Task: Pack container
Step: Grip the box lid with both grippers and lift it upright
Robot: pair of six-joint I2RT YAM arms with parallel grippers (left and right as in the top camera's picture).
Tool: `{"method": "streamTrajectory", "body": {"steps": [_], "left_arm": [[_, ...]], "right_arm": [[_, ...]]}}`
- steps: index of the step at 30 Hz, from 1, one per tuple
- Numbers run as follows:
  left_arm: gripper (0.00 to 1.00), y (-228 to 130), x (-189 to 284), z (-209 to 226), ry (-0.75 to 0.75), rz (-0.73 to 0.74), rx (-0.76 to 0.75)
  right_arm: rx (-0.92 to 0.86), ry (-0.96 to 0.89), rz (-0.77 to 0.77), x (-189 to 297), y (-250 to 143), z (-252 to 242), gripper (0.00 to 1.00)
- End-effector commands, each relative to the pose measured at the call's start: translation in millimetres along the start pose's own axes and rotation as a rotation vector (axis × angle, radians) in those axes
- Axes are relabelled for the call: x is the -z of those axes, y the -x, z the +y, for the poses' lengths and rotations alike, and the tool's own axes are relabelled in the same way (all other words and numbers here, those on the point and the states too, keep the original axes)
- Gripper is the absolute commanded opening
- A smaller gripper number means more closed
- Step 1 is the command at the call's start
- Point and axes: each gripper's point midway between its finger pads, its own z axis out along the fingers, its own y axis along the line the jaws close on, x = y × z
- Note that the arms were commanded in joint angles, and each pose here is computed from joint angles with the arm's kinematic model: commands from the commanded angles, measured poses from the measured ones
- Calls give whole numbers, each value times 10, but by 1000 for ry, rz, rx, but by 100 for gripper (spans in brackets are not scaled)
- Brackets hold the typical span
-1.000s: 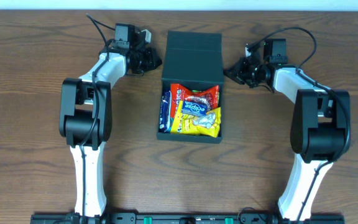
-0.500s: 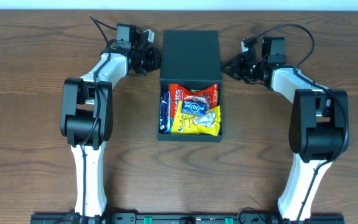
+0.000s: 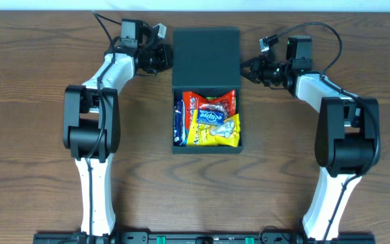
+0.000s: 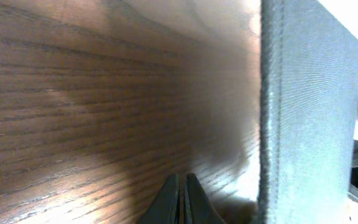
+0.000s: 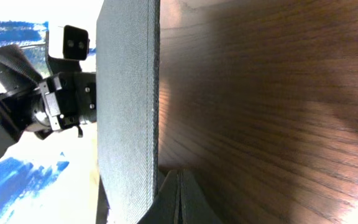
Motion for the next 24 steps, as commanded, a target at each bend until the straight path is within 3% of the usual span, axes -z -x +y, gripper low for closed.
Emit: {"method": "streamTrajectory", "body": {"steps": [1,16,24], "left_arm": [[6,110,115,-174,-100,-8,-26],[6,115,297,-756,-433,23,-181],[5,59,389,-880,-523,55,-203]], "right_arm": [[27,72,38,-2,-46,113,1],[21,65,23,56,1,69,1],[11,23,-17,128,95,-47,1]]}}
